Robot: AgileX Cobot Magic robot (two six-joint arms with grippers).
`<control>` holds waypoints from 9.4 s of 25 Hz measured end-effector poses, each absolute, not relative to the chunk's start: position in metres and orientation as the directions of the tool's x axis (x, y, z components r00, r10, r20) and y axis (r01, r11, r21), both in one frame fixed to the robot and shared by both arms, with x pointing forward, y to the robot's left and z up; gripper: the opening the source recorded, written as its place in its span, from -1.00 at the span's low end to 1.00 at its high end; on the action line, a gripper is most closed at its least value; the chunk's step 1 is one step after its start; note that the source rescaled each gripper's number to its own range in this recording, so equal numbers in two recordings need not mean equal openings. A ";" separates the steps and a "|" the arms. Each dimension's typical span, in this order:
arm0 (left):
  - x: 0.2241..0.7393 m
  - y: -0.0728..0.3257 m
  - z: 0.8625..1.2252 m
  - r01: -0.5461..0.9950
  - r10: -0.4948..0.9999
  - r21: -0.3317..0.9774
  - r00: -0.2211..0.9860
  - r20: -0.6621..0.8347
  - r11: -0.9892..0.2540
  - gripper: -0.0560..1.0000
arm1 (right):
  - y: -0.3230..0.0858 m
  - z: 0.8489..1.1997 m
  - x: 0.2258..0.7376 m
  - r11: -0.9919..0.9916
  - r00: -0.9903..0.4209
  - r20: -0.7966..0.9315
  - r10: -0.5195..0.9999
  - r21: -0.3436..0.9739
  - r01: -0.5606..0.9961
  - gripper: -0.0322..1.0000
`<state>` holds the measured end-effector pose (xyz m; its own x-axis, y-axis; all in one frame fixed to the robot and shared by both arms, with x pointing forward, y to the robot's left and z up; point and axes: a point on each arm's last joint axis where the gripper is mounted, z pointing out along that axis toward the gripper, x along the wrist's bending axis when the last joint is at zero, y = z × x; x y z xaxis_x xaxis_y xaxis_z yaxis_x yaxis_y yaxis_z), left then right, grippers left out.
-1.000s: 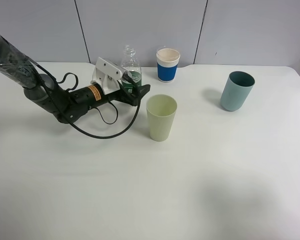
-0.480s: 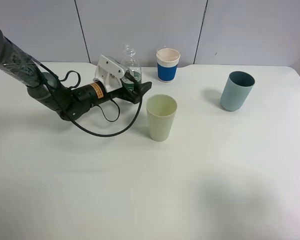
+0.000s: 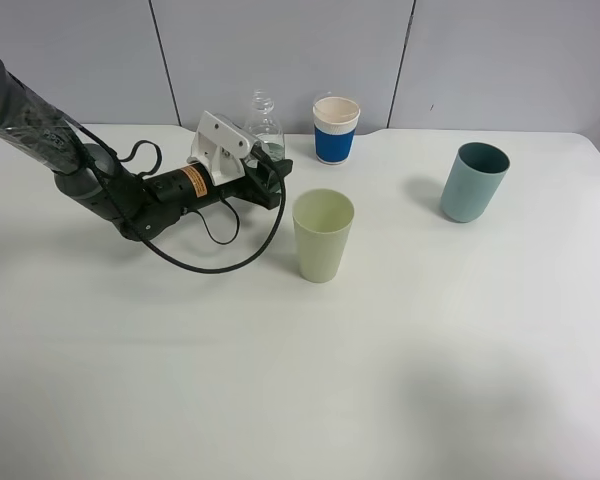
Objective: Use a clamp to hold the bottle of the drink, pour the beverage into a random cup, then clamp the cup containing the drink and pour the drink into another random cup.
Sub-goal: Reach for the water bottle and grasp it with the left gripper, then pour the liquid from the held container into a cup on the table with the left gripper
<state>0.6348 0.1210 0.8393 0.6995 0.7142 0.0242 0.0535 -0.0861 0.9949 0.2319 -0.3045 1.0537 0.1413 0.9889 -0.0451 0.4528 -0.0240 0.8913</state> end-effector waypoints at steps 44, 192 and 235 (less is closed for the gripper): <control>0.571 0.156 0.936 0.015 0.783 0.859 0.422 0.458 -0.511 -0.75 | -0.305 1.054 0.232 -0.024 0.141 -0.045 0.989 0.891 0.453 1.00; 0.523 0.100 0.953 -0.272 -0.122 -0.082 0.134 0.983 -0.959 -0.75 | -0.305 1.054 0.232 -0.024 0.141 -0.045 0.989 0.891 0.453 1.00; 0.524 0.103 0.953 -0.254 -0.236 -0.203 0.103 0.966 -0.946 -0.75 | -0.305 1.054 0.232 -0.024 0.141 -0.045 0.989 0.891 0.453 1.00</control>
<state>0.5237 0.1031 0.9534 0.1033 -0.2356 0.9664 -0.2544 -0.9455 -0.2033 0.2319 -0.3045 1.0537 0.1413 0.9889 -0.0451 0.4528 -0.0240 0.8913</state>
